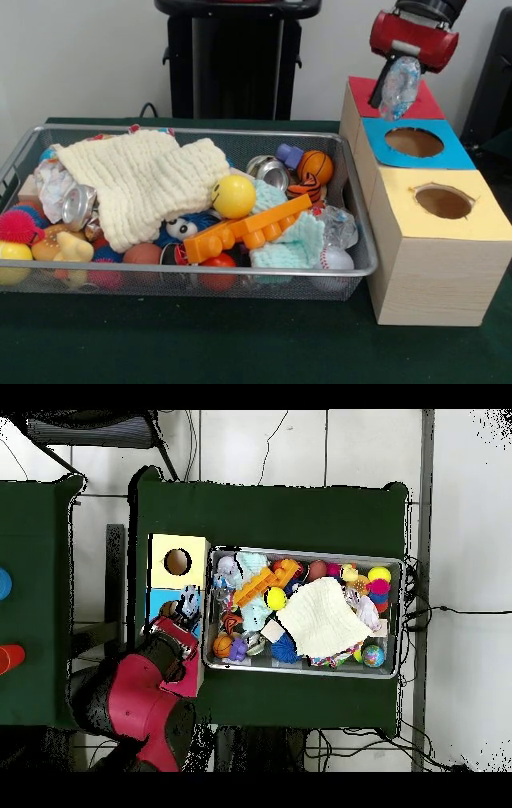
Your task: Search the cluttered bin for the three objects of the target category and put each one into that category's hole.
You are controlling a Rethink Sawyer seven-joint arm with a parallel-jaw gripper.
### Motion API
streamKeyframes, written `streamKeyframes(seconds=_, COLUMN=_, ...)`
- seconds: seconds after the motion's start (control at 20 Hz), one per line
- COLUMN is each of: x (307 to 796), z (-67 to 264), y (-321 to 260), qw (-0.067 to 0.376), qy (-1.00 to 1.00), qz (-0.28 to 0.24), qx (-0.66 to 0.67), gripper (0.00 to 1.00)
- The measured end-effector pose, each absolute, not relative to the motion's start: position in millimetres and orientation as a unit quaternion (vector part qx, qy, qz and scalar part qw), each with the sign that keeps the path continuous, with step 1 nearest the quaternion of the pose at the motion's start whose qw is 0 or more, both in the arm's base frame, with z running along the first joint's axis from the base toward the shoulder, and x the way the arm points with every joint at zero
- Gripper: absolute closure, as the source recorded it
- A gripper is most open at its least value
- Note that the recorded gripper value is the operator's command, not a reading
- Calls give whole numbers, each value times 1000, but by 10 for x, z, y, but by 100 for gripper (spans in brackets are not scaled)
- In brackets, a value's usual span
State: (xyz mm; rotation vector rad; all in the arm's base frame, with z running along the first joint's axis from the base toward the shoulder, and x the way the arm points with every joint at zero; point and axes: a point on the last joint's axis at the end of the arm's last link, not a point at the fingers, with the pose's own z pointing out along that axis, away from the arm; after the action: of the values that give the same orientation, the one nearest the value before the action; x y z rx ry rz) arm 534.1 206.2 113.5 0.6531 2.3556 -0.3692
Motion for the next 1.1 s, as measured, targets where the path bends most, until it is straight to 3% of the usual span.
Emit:
streamKeyframes(seconds=0.35, x=5214, z=952, y=1922, qw=395, qy=862, qz=-71, qx=310, gripper=100)
streamKeyframes(seconds=0.75, x=4820, z=629, y=1892, qw=369, qy=853, qz=-43, qx=365, gripper=100)
streamKeyframes(seconds=1.1, x=4639, z=585, y=1884, qw=368, qy=848, qz=-40, qx=379, gripper=100)
